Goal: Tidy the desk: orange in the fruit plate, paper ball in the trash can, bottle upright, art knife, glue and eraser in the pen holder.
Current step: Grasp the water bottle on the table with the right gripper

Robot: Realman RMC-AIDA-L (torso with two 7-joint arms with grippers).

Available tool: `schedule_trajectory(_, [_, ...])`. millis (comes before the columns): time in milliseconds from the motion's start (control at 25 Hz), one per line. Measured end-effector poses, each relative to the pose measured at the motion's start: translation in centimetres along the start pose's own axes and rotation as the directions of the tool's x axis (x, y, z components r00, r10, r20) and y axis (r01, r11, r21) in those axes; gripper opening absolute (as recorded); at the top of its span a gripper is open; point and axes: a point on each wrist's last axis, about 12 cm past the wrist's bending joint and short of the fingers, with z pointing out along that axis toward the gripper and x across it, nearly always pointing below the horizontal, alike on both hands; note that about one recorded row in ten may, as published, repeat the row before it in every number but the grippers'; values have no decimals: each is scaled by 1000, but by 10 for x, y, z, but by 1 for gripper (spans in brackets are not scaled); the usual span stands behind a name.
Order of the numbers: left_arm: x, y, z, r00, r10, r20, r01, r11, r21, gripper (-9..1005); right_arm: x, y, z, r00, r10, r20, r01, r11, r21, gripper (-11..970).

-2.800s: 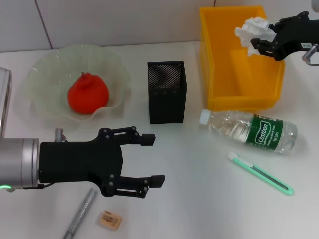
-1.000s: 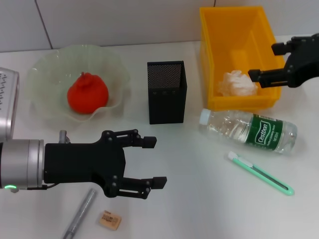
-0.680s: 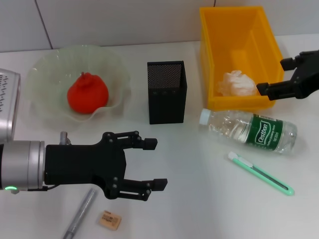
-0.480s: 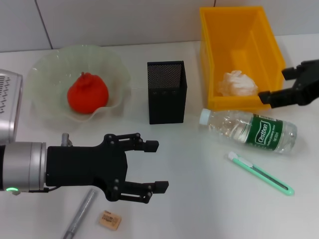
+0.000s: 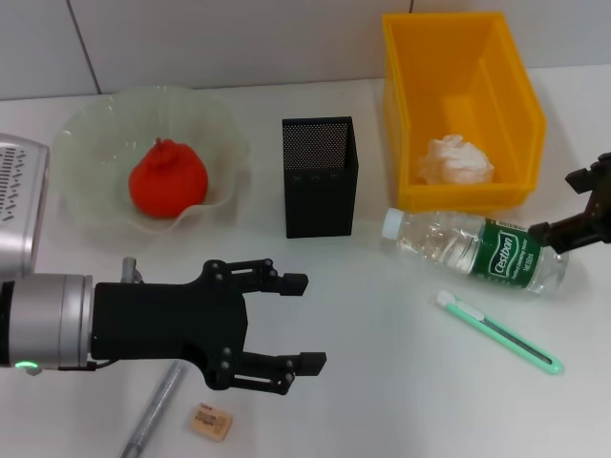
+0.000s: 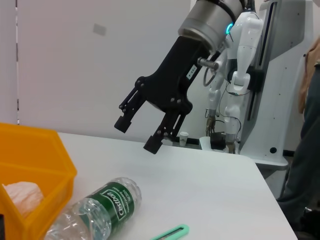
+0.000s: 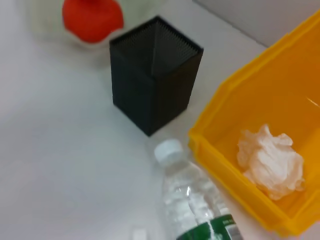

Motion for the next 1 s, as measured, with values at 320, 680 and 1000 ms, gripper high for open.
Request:
schedule_trajectory(320, [0, -1, 2, 1000, -3, -4, 3, 1000, 10, 844, 3, -12, 11, 983, -143, -112, 148, 988, 33, 807])
schedule_trajectory(680, [1, -3, 6, 1000, -6, -7, 6, 1000, 26, 846, -3, -10, 38, 941, -282, -184, 282, 959, -30, 806])
schedule_trajectory(1000, [2, -4, 5, 1000, -8, -6, 8, 1000, 25, 846, -13, -10, 53, 923, -341, -178, 342, 939, -26, 806])
